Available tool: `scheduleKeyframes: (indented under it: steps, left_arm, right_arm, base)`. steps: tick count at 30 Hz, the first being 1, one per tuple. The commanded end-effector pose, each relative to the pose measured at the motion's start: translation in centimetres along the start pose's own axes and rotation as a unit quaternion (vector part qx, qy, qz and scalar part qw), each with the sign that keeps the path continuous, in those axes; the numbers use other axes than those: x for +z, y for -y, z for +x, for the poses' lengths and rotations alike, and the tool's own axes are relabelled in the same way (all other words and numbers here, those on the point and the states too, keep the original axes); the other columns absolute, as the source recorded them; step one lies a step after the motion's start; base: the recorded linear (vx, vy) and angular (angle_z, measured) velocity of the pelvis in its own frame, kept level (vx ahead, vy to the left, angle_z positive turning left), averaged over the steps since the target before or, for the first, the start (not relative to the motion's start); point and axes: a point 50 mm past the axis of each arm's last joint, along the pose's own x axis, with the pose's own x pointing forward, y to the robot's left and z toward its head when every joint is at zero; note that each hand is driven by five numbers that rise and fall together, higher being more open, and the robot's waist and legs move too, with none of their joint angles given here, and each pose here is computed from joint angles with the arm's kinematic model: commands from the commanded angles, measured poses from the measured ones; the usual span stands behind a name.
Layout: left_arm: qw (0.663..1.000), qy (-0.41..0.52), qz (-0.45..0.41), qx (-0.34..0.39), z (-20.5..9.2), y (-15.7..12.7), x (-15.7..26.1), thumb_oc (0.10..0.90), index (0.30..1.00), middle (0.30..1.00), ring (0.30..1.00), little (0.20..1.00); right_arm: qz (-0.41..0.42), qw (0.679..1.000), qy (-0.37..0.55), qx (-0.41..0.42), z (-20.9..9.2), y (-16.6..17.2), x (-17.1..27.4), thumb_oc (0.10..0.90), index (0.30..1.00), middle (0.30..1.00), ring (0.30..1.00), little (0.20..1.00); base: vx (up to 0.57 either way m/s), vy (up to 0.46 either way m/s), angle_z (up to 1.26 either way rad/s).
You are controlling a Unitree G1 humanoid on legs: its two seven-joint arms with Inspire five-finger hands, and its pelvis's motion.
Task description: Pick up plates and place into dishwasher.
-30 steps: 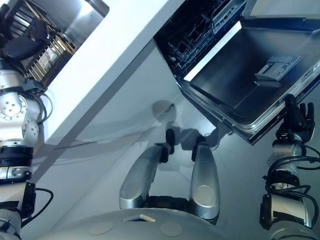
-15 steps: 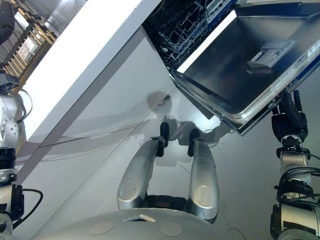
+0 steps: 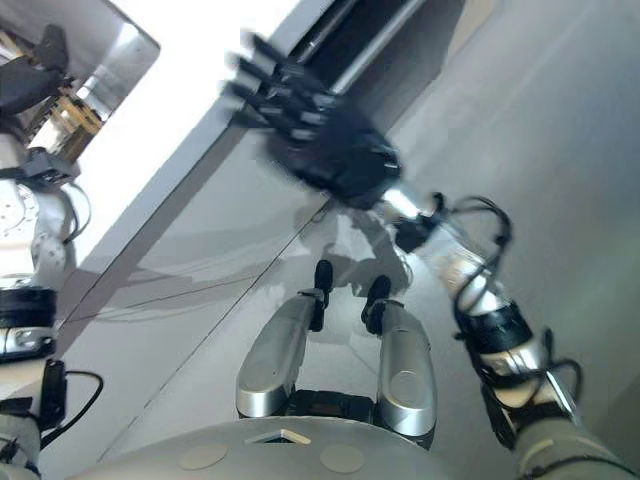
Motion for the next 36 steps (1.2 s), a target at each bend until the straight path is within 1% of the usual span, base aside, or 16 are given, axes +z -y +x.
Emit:
scheduleKeyframes:
  steps: [1, 3, 5, 7, 11, 14, 15, 16, 17, 19, 20, 24, 27, 29, 33, 36]
  left_arm:
    - [1.000, 0.024, 0.010, 0.019, -0.9, -1.7, -0.1, 0.800, 0.900, 0.900, 0.900, 0.900]
    - [1.000, 0.014, 0.013, 0.019, -1.5, -2.2, -0.5, 0.800, 0.900, 0.900, 0.900, 0.900]
    - [1.000, 0.000, 0.017, 0.020, -2.7, -2.9, -1.2, 0.800, 0.900, 0.900, 0.900, 0.900]
    - [1.000, -0.011, 0.016, 0.022, -3.9, -3.3, -1.7, 0.800, 0.900, 0.900, 0.900, 0.900]
    - [0.999, -0.033, 0.019, 0.025, -6.4, -3.9, -2.7, 0.800, 0.900, 0.900, 0.900, 0.900]
    - [0.998, -0.060, 0.010, 0.032, -8.1, -4.5, -3.5, 0.800, 0.900, 0.900, 0.900, 0.900]
    - [0.997, -0.065, 0.005, 0.034, -8.4, -4.6, -3.7, 0.800, 0.900, 0.900, 0.900, 0.900]
    - [0.997, -0.071, 0.003, 0.038, -8.9, -4.9, -3.8, 0.800, 0.900, 0.900, 0.900, 0.900]
    - [0.996, -0.075, 0.002, 0.042, -9.2, -5.0, -4.0, 0.800, 0.900, 0.900, 0.900, 0.900]
    - [0.995, -0.088, -0.009, 0.055, -10.0, -5.0, -4.4, 0.800, 0.900, 0.900, 0.900, 0.900]
    - [0.994, -0.091, -0.012, 0.058, -10.3, -5.0, -4.6, 0.800, 0.900, 0.900, 0.900, 0.900]
    - [0.992, -0.100, -0.020, 0.070, -11.1, -4.7, -5.0, 0.800, 0.900, 0.900, 0.900, 0.900]
    - [0.992, -0.104, -0.029, 0.071, -11.1, -4.5, -5.1, 0.800, 0.900, 0.900, 0.900, 0.900]
    - [0.992, -0.102, -0.040, 0.069, -10.9, -4.4, -4.9, 0.800, 0.900, 0.900, 0.900, 0.900]
    - [0.992, -0.090, -0.066, 0.050, -10.1, -3.7, -4.4, 0.800, 0.900, 0.900, 0.900, 0.900]
    - [0.994, -0.078, -0.076, 0.020, -9.3, -2.6, -3.9, 0.800, 0.900, 0.900, 0.900, 0.900]
  right_arm:
    - [-0.021, 0.993, 0.111, -0.043, 0.1, 0.8, 2.7, 0.800, 0.900, 0.900, 0.900, 0.900]
    - [-0.028, 0.986, 0.118, -0.112, -1.4, 2.2, 2.3, 0.800, 0.900, 0.900, 0.900, 0.900]
    - [-0.032, 0.969, 0.130, -0.208, -4.9, 4.2, 1.5, 0.800, 0.900, 0.900, 0.900, 0.900]
    - [-0.047, 0.951, 0.133, -0.273, -7.8, 5.2, 0.7, 0.800, 0.900, 0.900, 0.900, 0.900]
    - [-0.052, 0.915, 0.120, -0.382, -13.6, 5.8, -1.7, 0.800, 0.900, 0.900, 0.900, 0.900]
    - [-0.085, 0.874, 0.084, -0.470, -18.3, 5.5, -3.5, 0.800, 0.900, 0.900, 0.900, 0.900]
    - [-0.103, 0.862, 0.077, -0.491, -19.2, 5.4, -3.7, 0.800, 0.900, 0.900, 0.900, 0.900]
    - [-0.148, 0.835, 0.064, -0.525, -20.7, 5.0, -3.7, 0.800, 0.900, 0.900, 0.900, 0.900]
    - [-0.170, 0.819, 0.057, -0.544, -21.5, 4.8, -3.5, 0.800, 0.900, 0.900, 0.900, 0.900]
    - [-0.266, 0.740, 0.058, -0.615, -23.5, 3.9, -2.6, 0.800, 0.900, 0.900, 0.900, 0.900]
    - [-0.293, 0.704, 0.059, -0.644, -24.2, 3.7, -2.3, 0.800, 0.900, 0.900, 0.900, 0.900]
    - [-0.345, 0.570, 0.035, -0.745, -27.0, 3.1, -2.6, 0.800, 0.900, 0.900, 0.900, 0.900]
    - [-0.311, 0.511, -0.042, -0.800, -30.1, 2.9, -4.9, 0.800, 0.900, 0.900, 0.900, 0.900]
    - [-0.265, 0.484, -0.108, -0.827, -32.3, 2.4, -7.0, 0.800, 0.900, 0.900, 0.900, 0.900]
    - [-0.162, 0.467, -0.231, -0.838, -36.0, 0.3, -11.5, 0.800, 0.900, 0.900, 0.900, 0.900]
    - [-0.129, 0.455, -0.329, -0.817, -37.8, -1.7, -14.0, 0.800, 0.900, 0.900, 0.900, 0.900]
  base:
    - [0.10, 0.032, 0.92]
    - [0.10, 0.037, 0.69]
    - [0.09, 0.060, 0.35]
    - [0.05, 0.058, 0.13]
    - [0.04, 0.047, 0.03]
    - [0.04, 0.031, -0.05]
    - [0.02, 0.014, -0.15]
    - [0.02, 0.005, -0.16]
    - [0.02, 0.001, -0.10]
    - [0.00, 0.001, -0.03]
    - [-0.01, 0.005, -0.03]
    - [-0.02, 0.011, -0.13]
    - [-0.01, -0.005, -0.15]
    - [-0.01, -0.041, -0.12]
    - [0.00, -0.061, -0.06]
    - [0.01, -0.077, -0.02]
